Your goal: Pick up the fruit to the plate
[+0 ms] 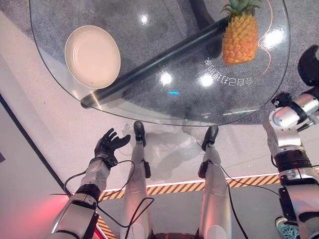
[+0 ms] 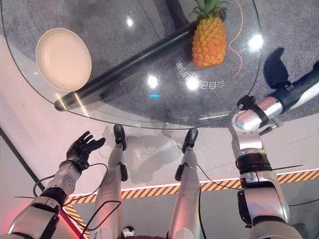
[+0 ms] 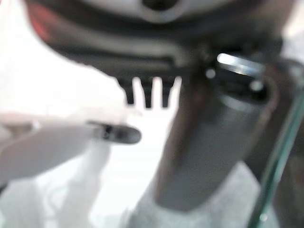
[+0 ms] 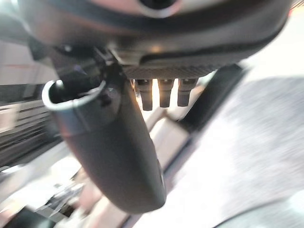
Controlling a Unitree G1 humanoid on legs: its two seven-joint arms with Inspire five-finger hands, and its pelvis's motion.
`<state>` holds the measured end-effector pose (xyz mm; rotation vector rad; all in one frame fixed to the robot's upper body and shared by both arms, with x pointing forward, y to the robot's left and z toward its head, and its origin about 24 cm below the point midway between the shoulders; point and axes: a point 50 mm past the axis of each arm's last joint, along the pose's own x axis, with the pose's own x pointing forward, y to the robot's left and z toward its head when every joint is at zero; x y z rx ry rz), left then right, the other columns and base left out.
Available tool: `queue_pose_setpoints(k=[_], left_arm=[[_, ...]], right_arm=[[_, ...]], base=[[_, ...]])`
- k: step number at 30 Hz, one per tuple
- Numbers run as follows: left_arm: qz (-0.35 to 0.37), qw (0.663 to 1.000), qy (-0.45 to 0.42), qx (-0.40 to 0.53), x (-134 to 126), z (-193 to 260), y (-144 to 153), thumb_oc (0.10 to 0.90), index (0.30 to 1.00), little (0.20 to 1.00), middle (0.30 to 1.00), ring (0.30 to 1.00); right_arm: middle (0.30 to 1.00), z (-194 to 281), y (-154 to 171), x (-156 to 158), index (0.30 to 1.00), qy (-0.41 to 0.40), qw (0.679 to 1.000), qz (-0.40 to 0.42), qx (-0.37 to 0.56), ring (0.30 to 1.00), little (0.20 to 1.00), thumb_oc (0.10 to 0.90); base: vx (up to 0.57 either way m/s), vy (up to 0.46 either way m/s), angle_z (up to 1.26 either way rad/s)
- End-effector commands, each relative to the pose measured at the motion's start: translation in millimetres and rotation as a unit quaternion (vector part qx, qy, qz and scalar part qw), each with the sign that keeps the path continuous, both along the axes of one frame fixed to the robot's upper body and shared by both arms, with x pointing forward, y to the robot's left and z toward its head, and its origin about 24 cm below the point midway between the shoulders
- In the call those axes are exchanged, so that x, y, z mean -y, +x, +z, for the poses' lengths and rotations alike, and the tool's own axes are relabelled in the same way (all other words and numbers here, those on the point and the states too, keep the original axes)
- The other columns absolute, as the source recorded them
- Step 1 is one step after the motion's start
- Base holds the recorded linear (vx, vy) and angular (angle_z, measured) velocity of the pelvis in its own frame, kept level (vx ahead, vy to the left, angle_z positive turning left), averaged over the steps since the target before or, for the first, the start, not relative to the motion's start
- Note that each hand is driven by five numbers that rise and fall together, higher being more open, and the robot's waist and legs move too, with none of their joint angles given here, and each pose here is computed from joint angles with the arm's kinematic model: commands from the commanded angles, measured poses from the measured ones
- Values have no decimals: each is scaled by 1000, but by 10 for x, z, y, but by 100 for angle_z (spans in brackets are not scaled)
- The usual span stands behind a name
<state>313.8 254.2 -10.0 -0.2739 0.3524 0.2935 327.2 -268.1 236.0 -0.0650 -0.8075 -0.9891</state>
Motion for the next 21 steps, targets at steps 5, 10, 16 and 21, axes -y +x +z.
queue_pose_setpoints(k=[5, 10, 16, 21], left_arm=[[33, 999, 1, -26, -150, -220, -254, 800, 900, 900, 900, 900], [27, 999, 2, -27, -131, -234, -262, 800, 900, 900, 900, 900], [18, 1000, 5, -25, -82, -248, -261, 800, 900, 900, 900, 900], [17, 999, 6, -26, -65, -261, -270, 800, 900, 900, 900, 900]], right_arm=[[900, 461, -225, -51, 900, -92, 991, -27, 91, 900, 900, 800], [900, 457, -171, -241, 900, -139, 988, 15, 60, 900, 900, 800], [900, 375, -99, -432, 900, -173, 983, 61, 16, 900, 900, 800], [900, 306, -76, -490, 900, -172, 981, 95, 2, 900, 900, 800]], base=[[0, 25, 0], [0, 0, 0], [0, 0, 0], [0, 0, 0]])
